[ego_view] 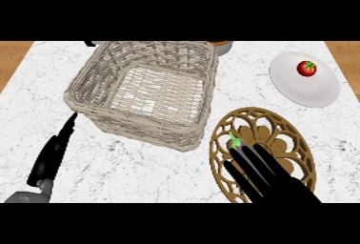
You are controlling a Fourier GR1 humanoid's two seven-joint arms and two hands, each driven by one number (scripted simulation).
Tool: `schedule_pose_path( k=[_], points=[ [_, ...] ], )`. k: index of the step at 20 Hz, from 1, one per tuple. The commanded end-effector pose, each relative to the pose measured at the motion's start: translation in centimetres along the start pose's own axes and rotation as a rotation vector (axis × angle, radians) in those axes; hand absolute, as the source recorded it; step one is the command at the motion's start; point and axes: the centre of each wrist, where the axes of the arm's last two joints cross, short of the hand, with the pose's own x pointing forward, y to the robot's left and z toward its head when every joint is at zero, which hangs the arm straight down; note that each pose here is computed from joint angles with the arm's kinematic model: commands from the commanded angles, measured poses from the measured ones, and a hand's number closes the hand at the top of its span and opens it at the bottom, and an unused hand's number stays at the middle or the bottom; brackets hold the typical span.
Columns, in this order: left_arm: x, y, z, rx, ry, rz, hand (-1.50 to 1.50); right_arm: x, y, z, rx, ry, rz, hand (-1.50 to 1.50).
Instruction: Pick the eggplant from the placemat and place it in the basket
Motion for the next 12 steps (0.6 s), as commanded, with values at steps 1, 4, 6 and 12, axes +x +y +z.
schedule_pose_path(
  k=[1, 4, 6, 12],
  points=[
    [0.0, -1.2, -0.3, 0.009, -0.006, 0.008, 0.0, -0.6, 1.2, 0.9, 0.016, 0.012, 0.008, -1.5],
    [2.1, 1.0, -0.5, 0.002, 0.001, -0.016, 0.0, -1.0, 1.9, -1.9, 0.024, 0.038, -0.005, -1.5],
    [0.2, 2.5, -0.8, 0.011, 0.002, -0.012, 0.0, -2.2, 3.2, -1.1, 0.015, 0.037, 0.016, -1.5],
    [-0.7, -0.4, -0.3, -0.011, 0.005, 0.006, 0.0, -1.6, 4.4, -3.0, 0.046, 0.06, 0.02, -1.5]
  ],
)
